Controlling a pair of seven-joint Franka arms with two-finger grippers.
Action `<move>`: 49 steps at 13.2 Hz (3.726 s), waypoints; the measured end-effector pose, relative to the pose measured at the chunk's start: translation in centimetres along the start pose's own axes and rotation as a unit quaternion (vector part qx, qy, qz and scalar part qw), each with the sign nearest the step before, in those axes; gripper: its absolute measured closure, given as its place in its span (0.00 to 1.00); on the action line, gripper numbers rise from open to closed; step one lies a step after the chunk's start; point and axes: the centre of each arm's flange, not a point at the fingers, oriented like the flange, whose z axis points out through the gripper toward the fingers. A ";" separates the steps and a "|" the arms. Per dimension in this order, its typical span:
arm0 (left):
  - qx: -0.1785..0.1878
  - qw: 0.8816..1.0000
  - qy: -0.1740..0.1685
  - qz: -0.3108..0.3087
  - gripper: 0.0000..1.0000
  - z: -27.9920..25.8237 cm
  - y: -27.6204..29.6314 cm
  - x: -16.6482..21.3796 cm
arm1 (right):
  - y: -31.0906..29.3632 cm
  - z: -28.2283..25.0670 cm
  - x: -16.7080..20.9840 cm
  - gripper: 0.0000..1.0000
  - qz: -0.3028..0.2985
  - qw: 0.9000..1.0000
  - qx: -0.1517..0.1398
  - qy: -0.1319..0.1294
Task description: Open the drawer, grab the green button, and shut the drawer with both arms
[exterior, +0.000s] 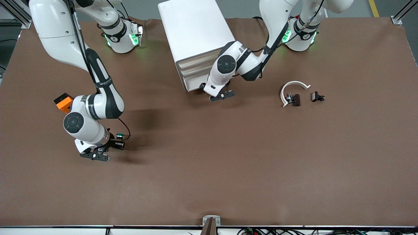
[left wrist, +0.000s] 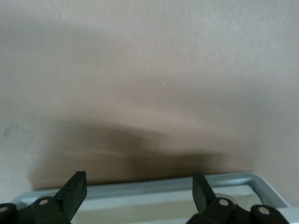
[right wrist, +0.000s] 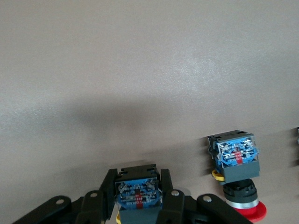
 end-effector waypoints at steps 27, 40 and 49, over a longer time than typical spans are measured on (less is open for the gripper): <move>-0.003 0.981 0.176 -0.077 0.00 -28.0 -12.7 26.8 | 5.3 -32.2 3.9 0.00 -0.053 0.996 -0.045 -0.051; 0.045 0.983 0.178 0.009 0.00 -50.8 -29.6 21.6 | 12.9 -44.2 -2.3 0.00 -0.075 0.996 0.002 -0.055; 0.096 0.980 0.107 0.136 0.00 -52.9 -34.3 16.6 | 13.3 -44.5 -8.1 0.00 -0.050 0.998 0.017 -0.021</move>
